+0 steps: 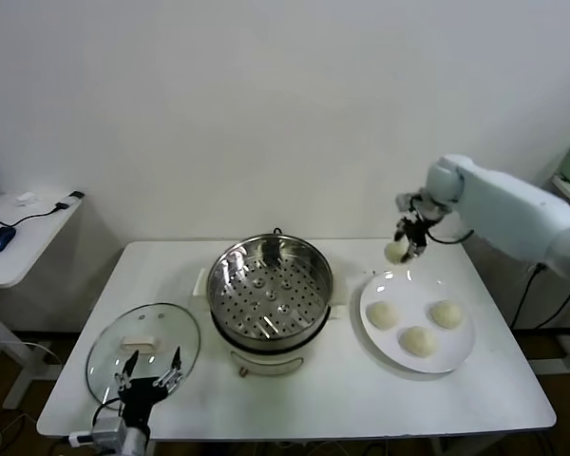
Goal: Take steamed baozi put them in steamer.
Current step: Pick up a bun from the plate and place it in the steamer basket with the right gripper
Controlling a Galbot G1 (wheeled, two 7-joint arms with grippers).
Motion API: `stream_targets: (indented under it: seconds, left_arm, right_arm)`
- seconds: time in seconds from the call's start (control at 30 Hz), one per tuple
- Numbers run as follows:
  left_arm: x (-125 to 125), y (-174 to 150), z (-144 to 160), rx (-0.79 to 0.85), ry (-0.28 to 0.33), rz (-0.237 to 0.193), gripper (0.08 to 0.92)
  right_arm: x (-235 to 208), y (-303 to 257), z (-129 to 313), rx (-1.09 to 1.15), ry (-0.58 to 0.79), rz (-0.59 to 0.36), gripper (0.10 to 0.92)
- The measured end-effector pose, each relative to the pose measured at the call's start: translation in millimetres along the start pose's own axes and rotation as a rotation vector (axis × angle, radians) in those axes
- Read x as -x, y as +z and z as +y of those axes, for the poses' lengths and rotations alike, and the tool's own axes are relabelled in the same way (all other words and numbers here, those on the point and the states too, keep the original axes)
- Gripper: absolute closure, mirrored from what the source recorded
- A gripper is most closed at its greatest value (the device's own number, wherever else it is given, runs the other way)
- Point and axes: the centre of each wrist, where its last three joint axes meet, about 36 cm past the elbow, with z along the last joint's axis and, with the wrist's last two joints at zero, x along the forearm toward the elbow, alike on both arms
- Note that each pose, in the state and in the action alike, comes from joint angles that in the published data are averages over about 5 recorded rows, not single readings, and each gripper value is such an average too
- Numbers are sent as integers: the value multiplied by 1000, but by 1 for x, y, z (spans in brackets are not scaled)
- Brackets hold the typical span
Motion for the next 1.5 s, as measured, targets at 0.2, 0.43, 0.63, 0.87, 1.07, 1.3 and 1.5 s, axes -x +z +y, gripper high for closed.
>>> stream_targets:
  seconds: [0.2, 0.43, 0.63, 0.87, 1.07, 1.3, 1.5]
  left_arm:
    - [-1, -3, -5, 7, 14, -5, 177]
    - [-2, -5, -7, 13, 22, -8, 177]
    - [-4, -5, -9, 19, 28, -7, 177]
    - [-5, 0, -11, 31, 36, 7, 177]
    - [-5, 1, -11, 33, 36, 9, 177]
    - [-4, 3, -11, 34, 33, 12, 177]
    - [-4, 2, -10, 34, 29, 12, 177]
  right_arm:
    - [-11, -90, -18, -298, -29, -50, 437]
    - [21, -144, -19, -619, -76, -74, 437]
    - [64, -158, -19, -805, -82, -69, 436]
    - [108, -158, -25, -910, -51, -66, 436]
    - [138, -156, -31, -940, -24, -72, 437]
    - [157, -154, -40, -940, -10, -81, 414]
    - [160, -150, -43, -929, -10, -98, 249]
